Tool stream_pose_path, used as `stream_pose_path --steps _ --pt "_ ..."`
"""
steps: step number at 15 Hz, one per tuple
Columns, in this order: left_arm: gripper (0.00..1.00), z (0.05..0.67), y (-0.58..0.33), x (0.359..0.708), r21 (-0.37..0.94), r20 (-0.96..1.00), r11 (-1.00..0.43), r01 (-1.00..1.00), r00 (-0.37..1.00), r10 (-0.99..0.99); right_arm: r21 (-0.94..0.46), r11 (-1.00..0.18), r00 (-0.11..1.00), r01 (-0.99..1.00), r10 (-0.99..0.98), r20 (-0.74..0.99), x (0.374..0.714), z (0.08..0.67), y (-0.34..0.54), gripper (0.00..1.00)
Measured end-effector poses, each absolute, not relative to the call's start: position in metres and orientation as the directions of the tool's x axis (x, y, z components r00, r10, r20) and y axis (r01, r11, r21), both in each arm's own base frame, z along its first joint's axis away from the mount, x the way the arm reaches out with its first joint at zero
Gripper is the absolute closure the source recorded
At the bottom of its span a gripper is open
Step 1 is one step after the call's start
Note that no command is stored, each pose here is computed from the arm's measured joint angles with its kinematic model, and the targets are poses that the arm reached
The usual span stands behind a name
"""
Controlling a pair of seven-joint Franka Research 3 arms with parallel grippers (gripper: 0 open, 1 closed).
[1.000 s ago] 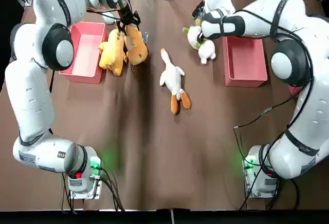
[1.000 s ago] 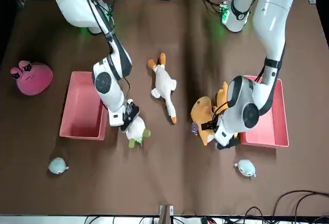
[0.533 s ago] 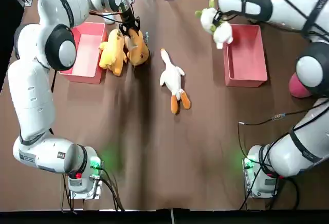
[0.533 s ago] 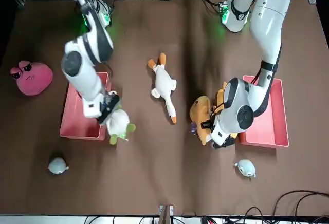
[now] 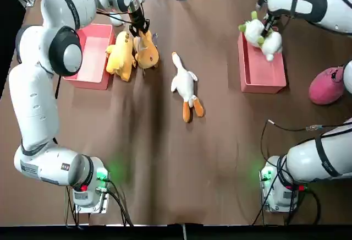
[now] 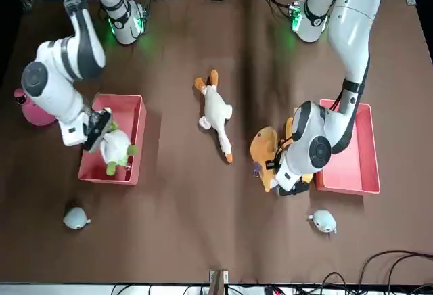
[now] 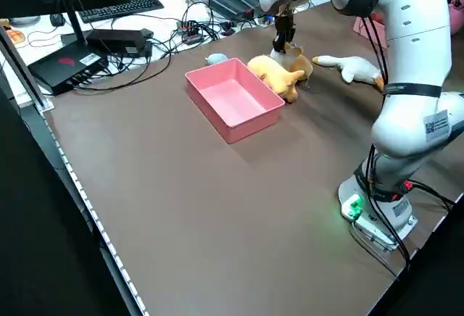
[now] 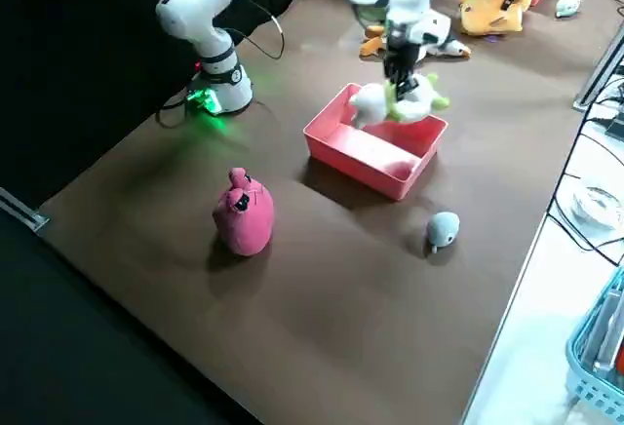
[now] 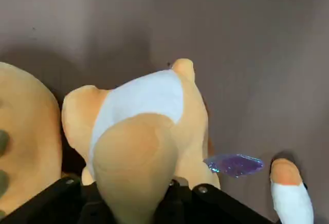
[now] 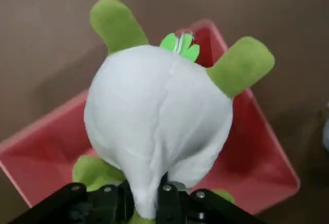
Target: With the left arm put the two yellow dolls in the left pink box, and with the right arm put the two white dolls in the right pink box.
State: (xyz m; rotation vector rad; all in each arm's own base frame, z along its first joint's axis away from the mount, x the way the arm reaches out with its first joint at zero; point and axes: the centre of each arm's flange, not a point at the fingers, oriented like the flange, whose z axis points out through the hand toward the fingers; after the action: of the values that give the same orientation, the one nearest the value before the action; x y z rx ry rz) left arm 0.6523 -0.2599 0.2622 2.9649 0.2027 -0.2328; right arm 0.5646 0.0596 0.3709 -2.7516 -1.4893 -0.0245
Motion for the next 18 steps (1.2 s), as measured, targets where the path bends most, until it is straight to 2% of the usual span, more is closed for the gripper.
stream_pose_path --steps 1,4,5,10,13,17,18 --pt "0.87 0.266 -0.256 0.655 0.151 -0.159 -0.977 0.152 0.979 0.128 -0.024 -0.531 0.532 0.847 0.847 0.005 0.559 0.358 0.025 0.90" --pt "0.89 0.294 -0.254 0.656 0.149 -0.155 -0.977 0.151 0.980 0.128 -0.045 -0.506 0.506 0.862 0.863 -0.001 0.552 0.347 0.001 0.90" --pt "0.92 0.307 -0.251 0.652 0.137 -0.172 -0.978 0.159 0.976 0.134 -0.061 -0.499 0.500 0.864 0.866 0.001 0.549 0.341 0.002 0.90" --pt "0.92 0.381 -0.215 0.638 0.085 -0.241 -0.977 0.193 0.956 0.168 -0.116 -0.402 0.405 0.908 0.914 0.002 0.531 0.319 0.041 0.90" --pt "0.92 0.421 -0.176 0.626 0.051 -0.290 -0.981 0.185 0.943 0.163 -0.131 -0.358 0.360 0.925 0.933 -0.003 0.520 0.306 0.052 0.90" --pt "0.92 0.437 -0.086 0.630 0.096 -0.314 -0.992 0.085 0.948 0.051 -0.136 -0.332 0.335 0.933 0.942 -0.004 0.509 0.290 0.045 0.89" --pt "0.92 0.435 -0.062 0.632 0.106 -0.315 -0.992 0.071 0.948 0.034 -0.137 -0.333 0.335 0.933 0.942 -0.004 0.507 0.290 0.044 0.83"
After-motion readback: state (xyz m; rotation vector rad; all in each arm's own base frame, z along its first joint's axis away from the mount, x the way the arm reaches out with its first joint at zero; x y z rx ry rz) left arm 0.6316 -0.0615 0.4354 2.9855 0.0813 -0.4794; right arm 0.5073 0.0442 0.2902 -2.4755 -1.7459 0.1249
